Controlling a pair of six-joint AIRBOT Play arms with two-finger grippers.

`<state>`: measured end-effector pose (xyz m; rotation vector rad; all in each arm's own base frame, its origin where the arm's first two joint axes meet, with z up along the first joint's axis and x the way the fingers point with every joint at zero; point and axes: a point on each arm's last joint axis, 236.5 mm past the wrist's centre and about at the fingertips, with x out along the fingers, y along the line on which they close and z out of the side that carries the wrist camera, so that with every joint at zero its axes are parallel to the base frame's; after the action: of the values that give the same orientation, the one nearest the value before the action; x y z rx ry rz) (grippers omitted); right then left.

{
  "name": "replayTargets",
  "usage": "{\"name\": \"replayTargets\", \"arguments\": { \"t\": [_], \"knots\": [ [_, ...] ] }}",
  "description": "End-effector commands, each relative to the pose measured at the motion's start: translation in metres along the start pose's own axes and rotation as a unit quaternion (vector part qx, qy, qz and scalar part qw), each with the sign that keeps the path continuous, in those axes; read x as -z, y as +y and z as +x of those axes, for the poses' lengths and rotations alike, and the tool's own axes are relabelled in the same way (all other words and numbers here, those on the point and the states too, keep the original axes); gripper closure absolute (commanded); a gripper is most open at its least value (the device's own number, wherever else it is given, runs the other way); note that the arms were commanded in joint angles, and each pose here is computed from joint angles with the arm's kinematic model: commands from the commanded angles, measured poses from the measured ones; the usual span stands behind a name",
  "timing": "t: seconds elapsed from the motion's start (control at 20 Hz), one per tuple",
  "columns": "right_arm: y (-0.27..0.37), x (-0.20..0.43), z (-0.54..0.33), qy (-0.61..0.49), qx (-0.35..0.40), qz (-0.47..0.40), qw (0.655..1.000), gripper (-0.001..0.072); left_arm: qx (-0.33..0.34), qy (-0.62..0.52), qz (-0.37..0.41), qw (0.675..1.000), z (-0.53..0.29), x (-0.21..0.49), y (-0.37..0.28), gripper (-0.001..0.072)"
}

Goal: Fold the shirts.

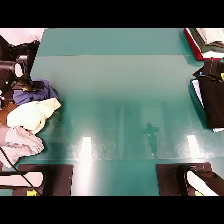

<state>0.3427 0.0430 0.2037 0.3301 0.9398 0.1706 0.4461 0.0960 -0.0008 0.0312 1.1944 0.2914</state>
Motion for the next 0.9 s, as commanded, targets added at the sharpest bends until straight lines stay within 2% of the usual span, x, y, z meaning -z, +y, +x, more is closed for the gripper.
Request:
{"name": "replayTargets", "arguments": {
  "t": [0.0,0.15,0.25,0.4,0.5,0.7,0.8,0.85],
  "knots": [
    [0.001,-0.003,0.0,-0.007,-0.001,0.0,1.0,0.0691,0.026,-0.038,-0.004,0.999,-0.04,-0.035,-0.012,0.068],
    [0.001,-0.015,-0.009,-0.029,0.0,-0.001,1.0,0.0691,0.115,-0.16,0.044,0.979,-0.151,-0.09,-0.06,0.0679],
    [0.005,-0.033,-0.027,-0.064,0.0,-0.007,0.998,0.0691,0.2,-0.246,0.083,0.945,-0.248,-0.103,-0.106,0.0679],
    [0.02,-0.064,-0.062,-0.13,-0.005,-0.026,0.991,0.0691,0.374,-0.338,0.167,0.847,-0.394,-0.07,-0.192,0.068],
    [0.031,-0.082,-0.087,-0.174,-0.01,-0.038,0.984,0.0691,0.446,-0.367,0.215,0.787,-0.464,-0.035,-0.229,0.068],
    [0.049,-0.101,-0.128,-0.229,-0.016,-0.058,0.971,0.0691,0.501,-0.394,0.282,0.717,-0.529,0.017,-0.274,0.068],
    [0.054,-0.104,-0.139,-0.242,-0.018,-0.064,0.968,0.0691,0.508,-0.37,0.303,0.716,-0.516,0.032,-0.294,0.068],
    [0.055,-0.105,-0.142,-0.244,-0.018,-0.065,0.967,0.0691,0.505,-0.349,0.31,0.726,-0.499,0.036,-0.302,0.068]
  ]
}}
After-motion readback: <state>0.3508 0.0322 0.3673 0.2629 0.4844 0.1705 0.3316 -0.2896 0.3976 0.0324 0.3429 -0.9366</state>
